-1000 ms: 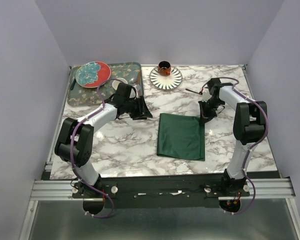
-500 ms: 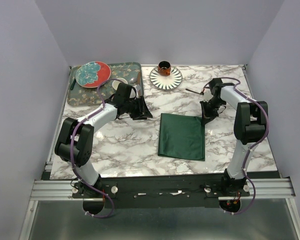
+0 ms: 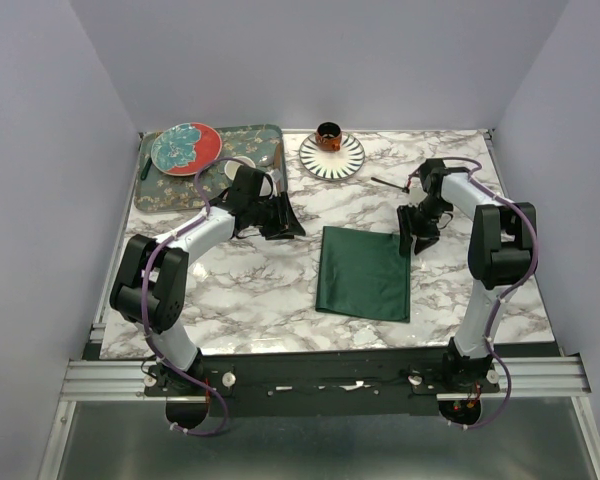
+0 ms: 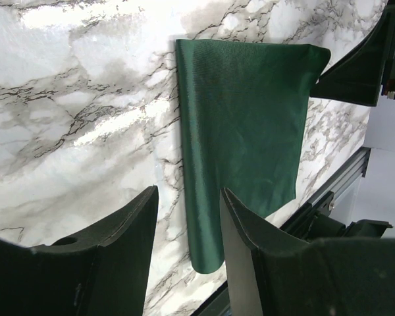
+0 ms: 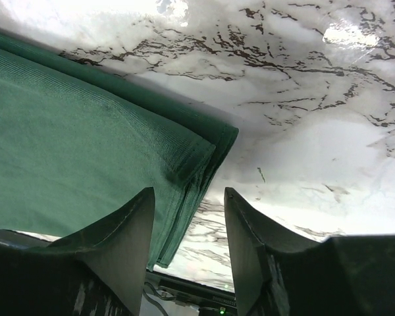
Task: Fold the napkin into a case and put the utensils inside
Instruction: Fold the rectangle-folded napkin at the center of the board, then smooth out the square-folded napkin at the center of the board.
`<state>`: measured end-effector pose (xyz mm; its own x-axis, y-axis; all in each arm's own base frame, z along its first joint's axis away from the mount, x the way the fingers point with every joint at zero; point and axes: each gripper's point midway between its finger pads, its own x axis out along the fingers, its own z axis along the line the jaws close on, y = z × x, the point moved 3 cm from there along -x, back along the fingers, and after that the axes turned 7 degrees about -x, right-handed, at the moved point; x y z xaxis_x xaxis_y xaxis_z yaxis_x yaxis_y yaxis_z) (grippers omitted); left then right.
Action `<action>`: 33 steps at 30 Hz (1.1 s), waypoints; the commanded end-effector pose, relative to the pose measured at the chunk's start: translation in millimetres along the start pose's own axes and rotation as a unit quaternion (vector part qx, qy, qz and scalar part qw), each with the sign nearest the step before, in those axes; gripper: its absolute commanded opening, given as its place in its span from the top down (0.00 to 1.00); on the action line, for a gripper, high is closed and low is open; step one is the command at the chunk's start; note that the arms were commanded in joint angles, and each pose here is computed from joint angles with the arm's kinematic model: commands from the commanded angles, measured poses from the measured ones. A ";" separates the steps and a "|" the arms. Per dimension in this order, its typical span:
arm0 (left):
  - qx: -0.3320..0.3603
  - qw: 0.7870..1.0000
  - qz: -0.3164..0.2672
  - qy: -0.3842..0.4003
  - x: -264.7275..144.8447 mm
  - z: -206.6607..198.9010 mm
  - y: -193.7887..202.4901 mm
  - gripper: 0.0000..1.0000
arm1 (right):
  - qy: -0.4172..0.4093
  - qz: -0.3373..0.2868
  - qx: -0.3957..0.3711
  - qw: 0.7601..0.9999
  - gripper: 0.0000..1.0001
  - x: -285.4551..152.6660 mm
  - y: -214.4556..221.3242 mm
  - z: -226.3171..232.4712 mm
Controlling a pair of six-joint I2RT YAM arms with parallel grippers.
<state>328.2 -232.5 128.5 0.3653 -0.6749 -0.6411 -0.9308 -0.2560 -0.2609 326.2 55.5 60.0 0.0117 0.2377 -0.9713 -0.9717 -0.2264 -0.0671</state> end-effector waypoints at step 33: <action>0.154 0.988 -0.003 0.027 -26.6 16.6 -29.8 0.47 | -0.097 -0.011 0.023 0.995 0.82 20.6 -36.1 21.1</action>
<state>348.7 -194.0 130.9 0.4015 -0.6640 -0.6309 -0.9019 -0.1668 -0.3984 356.1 86.6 46.2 -0.0138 0.4122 -0.9110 -0.9870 -0.1517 -0.0536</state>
